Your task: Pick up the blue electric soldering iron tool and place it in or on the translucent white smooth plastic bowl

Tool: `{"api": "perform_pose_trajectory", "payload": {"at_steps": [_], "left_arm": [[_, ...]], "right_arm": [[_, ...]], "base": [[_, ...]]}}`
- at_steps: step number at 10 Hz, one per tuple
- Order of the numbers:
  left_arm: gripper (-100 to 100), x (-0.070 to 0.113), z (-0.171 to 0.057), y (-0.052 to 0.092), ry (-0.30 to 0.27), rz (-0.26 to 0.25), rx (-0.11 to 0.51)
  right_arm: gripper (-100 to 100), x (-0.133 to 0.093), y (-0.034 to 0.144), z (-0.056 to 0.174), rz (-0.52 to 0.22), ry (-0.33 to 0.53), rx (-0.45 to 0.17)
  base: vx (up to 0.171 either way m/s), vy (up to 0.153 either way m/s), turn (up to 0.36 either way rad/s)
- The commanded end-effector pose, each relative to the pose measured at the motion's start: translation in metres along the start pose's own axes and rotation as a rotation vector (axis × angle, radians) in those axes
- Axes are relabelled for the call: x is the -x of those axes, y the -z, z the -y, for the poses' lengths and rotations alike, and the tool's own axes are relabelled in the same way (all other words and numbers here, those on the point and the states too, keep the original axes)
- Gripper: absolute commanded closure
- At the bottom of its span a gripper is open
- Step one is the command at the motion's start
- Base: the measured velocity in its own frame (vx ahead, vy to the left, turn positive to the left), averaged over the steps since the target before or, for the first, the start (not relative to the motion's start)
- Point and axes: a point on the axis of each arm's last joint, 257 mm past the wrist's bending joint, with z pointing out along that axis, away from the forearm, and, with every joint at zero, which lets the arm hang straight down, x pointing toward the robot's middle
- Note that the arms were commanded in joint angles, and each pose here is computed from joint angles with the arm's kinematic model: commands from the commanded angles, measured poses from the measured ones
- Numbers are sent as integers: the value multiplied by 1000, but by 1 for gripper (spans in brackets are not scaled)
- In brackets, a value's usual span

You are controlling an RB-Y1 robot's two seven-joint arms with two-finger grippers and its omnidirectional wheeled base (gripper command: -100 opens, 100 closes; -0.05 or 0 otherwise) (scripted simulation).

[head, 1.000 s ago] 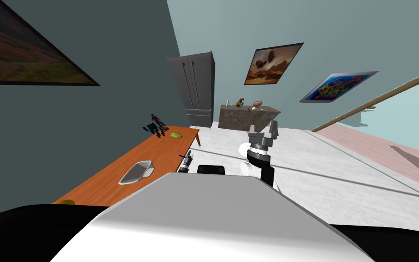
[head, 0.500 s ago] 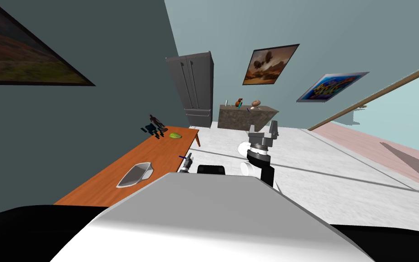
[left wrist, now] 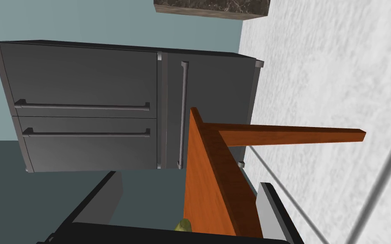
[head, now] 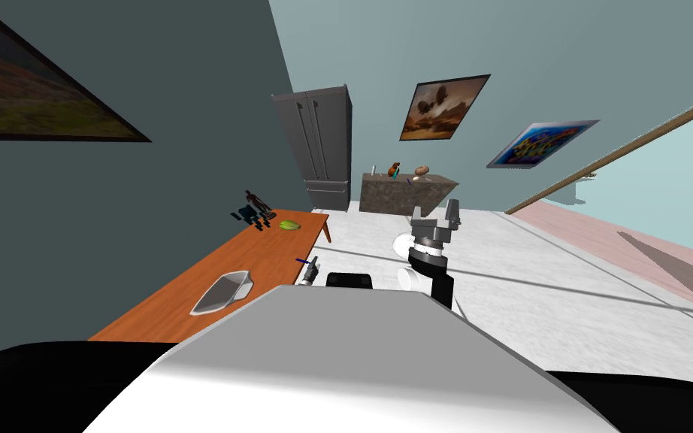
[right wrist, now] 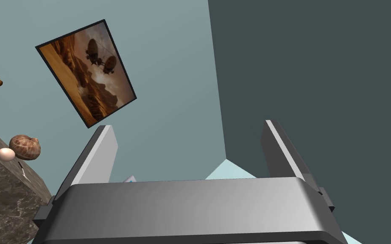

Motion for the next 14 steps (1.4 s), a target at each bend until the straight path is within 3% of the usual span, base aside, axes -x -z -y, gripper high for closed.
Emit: {"api": "perform_pose_trajectory", "payload": {"at_steps": [1, 7, 14], "left_arm": [[-100, 0, -10, 6, 0, -2, 23], [-100, 2, -49, 29, -7, -27, 106], [-100, 19, -69, 45, -33, -43, 161]], "right_arm": [[0, 0, 0, 0, 0, 0, 0], [0, 0, 0, 0, 0, 0, 0], [0, 0, 0, 0, 0, 0, 0]], "base": [[7, 28, -33], [16, 45, -32], [26, 56, -13]]}}
